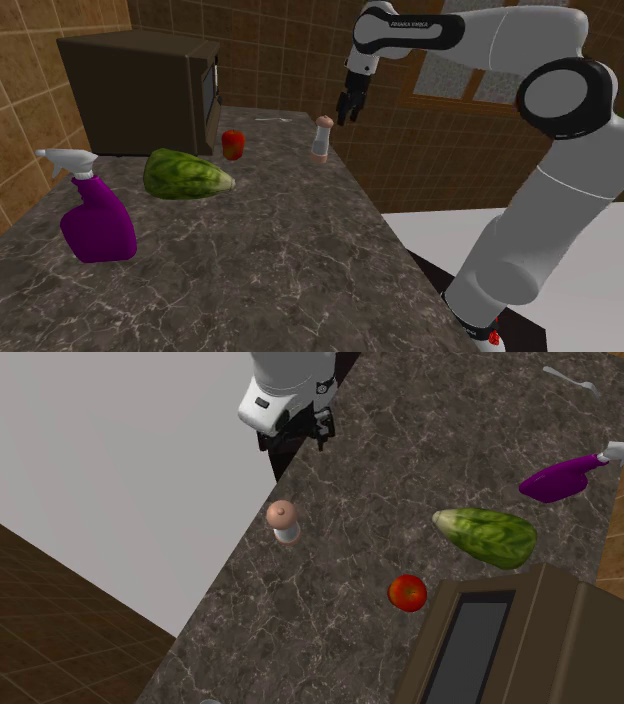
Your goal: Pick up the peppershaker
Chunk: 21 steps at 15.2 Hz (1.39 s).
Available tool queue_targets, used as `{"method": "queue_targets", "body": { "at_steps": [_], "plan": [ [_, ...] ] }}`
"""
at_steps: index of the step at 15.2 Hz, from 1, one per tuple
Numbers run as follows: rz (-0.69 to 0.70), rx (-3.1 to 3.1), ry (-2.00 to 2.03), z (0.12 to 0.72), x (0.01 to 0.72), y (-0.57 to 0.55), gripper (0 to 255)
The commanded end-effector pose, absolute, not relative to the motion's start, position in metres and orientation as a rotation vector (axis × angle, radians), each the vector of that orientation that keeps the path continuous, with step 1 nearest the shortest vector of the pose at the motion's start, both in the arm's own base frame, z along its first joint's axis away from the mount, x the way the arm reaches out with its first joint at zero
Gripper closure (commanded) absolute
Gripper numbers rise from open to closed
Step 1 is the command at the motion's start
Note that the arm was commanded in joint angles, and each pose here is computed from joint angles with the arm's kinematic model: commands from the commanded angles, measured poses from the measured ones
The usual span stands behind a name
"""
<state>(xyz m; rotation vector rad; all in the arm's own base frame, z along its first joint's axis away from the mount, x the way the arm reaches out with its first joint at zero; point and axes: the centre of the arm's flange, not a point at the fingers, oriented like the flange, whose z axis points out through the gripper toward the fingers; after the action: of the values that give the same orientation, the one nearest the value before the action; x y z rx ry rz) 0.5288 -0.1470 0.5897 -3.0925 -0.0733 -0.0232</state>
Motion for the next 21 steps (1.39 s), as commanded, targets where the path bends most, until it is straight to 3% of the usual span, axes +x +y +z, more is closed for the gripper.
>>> {"method": "queue_targets", "body": {
  "at_steps": [1, 8, 18, 19, 21],
  "plan": [
    [-0.011, -3.077, -0.085, 0.587, 0.555, -0.164, 0],
    [0.032, -3.023, -0.113, 0.579, 0.641, -0.216, 0],
    [0.032, -3.023, -0.113, 0.539, 0.641, -0.216, 0],
    [0.032, -3.023, -0.113, 0.539, 0.641, -0.216, 255],
    [0.032, -3.023, -0.113, 0.539, 0.641, -0.216, 255]
  ]
}}
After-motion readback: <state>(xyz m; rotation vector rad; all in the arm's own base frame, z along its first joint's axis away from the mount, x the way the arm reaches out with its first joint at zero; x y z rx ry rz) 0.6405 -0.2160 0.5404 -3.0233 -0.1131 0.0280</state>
